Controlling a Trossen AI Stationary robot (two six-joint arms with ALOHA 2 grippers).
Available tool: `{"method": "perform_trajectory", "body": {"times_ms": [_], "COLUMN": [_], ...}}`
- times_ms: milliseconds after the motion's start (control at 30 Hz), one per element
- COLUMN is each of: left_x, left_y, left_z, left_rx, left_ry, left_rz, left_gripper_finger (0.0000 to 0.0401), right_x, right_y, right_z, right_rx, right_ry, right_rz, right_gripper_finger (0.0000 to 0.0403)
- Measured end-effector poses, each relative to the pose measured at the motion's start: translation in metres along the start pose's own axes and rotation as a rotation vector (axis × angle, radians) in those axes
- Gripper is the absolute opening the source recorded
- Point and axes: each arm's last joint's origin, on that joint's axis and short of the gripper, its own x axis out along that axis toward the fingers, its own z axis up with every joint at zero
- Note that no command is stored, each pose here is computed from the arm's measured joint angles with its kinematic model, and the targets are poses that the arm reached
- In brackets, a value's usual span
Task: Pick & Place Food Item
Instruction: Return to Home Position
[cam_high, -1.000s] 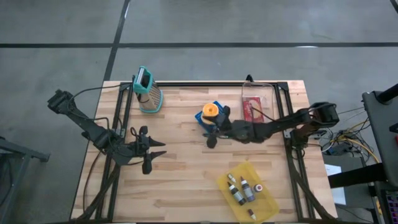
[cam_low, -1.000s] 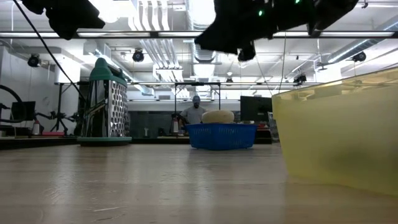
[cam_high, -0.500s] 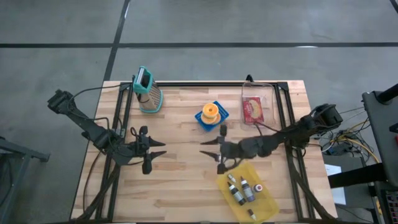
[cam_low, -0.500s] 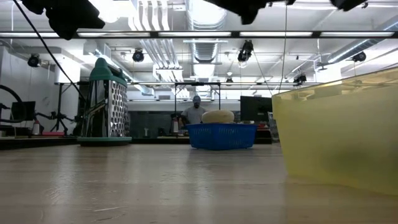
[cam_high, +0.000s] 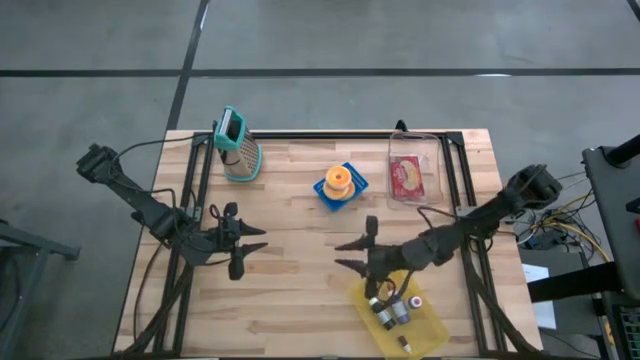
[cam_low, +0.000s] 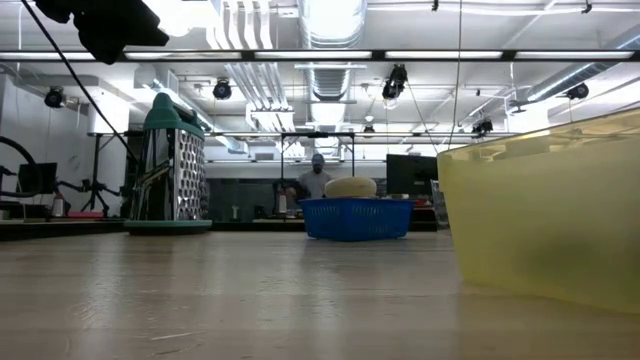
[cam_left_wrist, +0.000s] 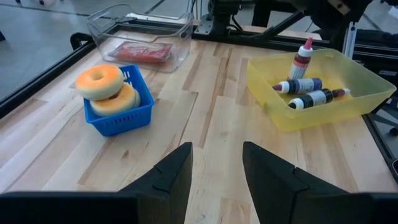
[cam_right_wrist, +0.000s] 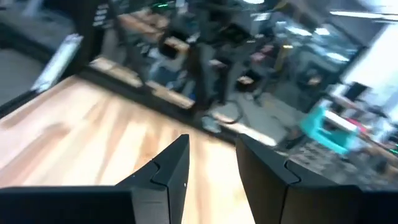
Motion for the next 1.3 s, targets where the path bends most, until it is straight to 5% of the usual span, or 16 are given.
{"method": "perform_trajectory", "body": {"times_ms": [200,400,733,1300], "left_x": [0.000,0.000,0.000,0.000], "left_y": [0.000,0.000,0.000,0.000], "left_z": [0.000,0.000,0.000,0.000], "left_rx": [0.000,0.001,0.000,-0.104], "left_ry": [0.000,0.000,0.000,0.002], "left_rz": [0.000,0.000,0.000,-0.008], "left_gripper_finger": [0.0149,0.0149,0.0149,0.0149], "right_x": [-0.023,-0.051,-0.073,-0.075], "right_y": [-0.034,-0.058,-0.060,-0.057], "right_z": [-0.001,0.008,-0.021,-0.023], "right_rx": [0.067,0.144,-0.006,0.048], "right_ry": [0.071,-0.020,-0.008,-0.062], "right_rz": [0.030,-0.009,-0.002,0.062], "right_gripper_finger": [0.0125,0.0125,0.0125,0.0125]}}
